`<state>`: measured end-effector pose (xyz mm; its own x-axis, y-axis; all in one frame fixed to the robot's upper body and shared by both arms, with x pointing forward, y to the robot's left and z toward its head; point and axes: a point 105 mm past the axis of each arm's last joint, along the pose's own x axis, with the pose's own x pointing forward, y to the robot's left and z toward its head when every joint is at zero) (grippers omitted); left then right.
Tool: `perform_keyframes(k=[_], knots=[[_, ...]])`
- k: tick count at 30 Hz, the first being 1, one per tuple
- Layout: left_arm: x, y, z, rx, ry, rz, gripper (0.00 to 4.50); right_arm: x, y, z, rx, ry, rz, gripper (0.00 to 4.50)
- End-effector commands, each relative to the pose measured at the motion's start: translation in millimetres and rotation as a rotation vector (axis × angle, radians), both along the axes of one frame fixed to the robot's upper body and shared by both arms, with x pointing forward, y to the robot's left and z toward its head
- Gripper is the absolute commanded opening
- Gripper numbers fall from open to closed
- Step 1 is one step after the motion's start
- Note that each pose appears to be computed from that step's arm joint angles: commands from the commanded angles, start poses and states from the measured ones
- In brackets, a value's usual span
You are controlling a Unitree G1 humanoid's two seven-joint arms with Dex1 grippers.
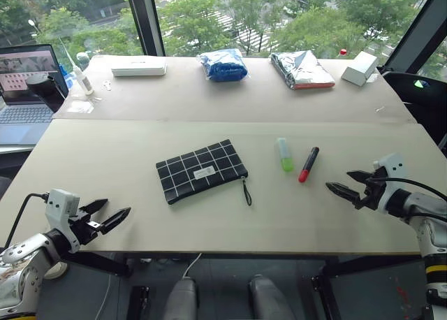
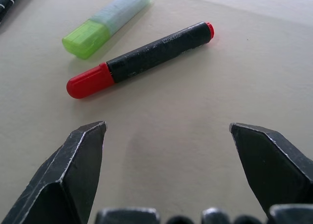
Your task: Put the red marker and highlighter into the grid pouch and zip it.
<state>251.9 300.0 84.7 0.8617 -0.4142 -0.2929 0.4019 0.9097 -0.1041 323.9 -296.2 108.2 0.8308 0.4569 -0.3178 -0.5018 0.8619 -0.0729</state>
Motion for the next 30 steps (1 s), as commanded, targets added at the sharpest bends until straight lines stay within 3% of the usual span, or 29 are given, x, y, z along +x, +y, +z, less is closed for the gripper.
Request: perform_keyframes(k=[1, 10, 15, 24, 26, 30], knots=[[3, 1, 9, 0.027, -0.048, -0.001, 4.5, 1, -4, 13, -0.008, -0.057, -0.007, 4.47], [6, -13, 7, 0.155, -0.108, -0.164, 4.5, 3, -3, 18, 0.036, -0.061, -0.023, 4.47], [16, -24, 17, 0.477, -0.262, -0.381, 4.5, 6, 18, 56, 0.125, -0.135, 0.068, 3.08], [34, -37, 19, 0.738, -0.378, -0.569, 4.5, 17, 93, 84, 0.14, -0.206, 0.263, 0.03], [37, -41, 19, 0.772, -0.398, -0.597, 4.5, 24, 113, 87, 0.171, -0.213, 0.289, 0.03], [43, -52, 24, 0.806, -0.46, -0.652, 4.5, 37, 165, 77, 0.092, -0.223, 0.372, 0.03]])
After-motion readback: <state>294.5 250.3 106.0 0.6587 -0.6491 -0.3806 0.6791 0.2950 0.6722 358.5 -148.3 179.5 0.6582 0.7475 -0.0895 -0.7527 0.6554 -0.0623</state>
